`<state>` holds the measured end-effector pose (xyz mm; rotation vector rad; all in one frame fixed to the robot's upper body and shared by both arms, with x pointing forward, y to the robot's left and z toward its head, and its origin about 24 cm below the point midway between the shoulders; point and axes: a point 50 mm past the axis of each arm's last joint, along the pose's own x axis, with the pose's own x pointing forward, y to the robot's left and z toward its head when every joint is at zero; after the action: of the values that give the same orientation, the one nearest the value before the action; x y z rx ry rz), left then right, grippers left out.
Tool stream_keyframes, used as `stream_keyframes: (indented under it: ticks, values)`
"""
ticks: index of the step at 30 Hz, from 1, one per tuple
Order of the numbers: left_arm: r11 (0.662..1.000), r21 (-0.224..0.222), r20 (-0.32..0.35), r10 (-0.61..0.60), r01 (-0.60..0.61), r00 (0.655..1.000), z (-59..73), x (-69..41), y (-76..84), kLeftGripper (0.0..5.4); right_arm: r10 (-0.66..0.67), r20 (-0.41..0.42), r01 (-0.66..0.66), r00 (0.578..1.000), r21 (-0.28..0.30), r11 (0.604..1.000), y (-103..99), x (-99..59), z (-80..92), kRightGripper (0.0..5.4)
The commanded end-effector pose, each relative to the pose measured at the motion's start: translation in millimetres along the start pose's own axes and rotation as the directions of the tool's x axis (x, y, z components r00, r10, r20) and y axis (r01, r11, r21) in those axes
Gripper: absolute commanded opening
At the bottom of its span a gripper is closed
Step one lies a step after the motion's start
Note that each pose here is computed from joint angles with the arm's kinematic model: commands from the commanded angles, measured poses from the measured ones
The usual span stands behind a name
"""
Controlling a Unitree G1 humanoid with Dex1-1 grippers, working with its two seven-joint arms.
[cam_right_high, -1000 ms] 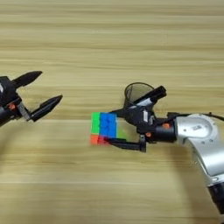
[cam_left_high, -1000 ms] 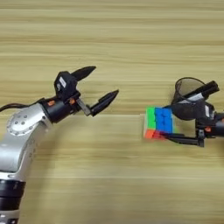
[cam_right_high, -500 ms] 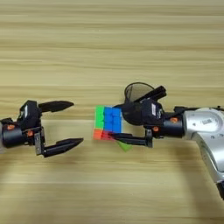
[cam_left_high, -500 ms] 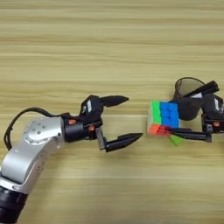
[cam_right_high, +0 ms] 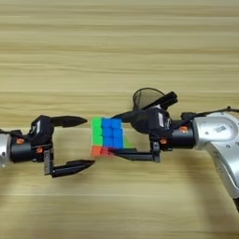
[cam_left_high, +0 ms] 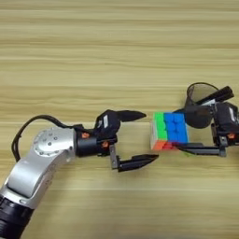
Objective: Move the objects on the table
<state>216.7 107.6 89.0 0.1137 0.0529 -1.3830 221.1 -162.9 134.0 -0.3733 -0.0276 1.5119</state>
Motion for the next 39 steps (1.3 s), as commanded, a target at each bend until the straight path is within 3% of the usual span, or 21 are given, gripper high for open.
stream_keyframes:
  ticks: [1, 11, 33, 39]
  values:
    - [1.000, 0.029, -0.014, -0.004, 0.004, 1.000, 1.8, 1.1, 1.2, 5.40, 0.025, -0.001, -0.025, 1.000, -0.006, 1.000, 3, -0.1, 4.7, 3.33]
    - [0.999, 0.034, -0.003, -0.024, 0.024, 1.000, 2.4, 2.5, -3.1, 5.40, 0.036, 0.008, -0.036, 0.999, -0.003, 0.999, 5, 3.6, 5.1, 3.33]
    - [0.998, 0.042, 0.043, -0.058, 0.056, 0.997, 6.4, 3.5, -7.4, 3.37, 0.050, 0.030, -0.050, 0.998, -0.003, 0.999, 8, 9.2, 8.1, 3.33]
    - [0.998, 0.041, 0.048, -0.057, 0.056, 0.997, 6.6, 4.0, -7.6, 3.27, 0.054, 0.034, -0.054, 0.998, -0.003, 0.999, 8, 10.3, 8.2, 3.33]
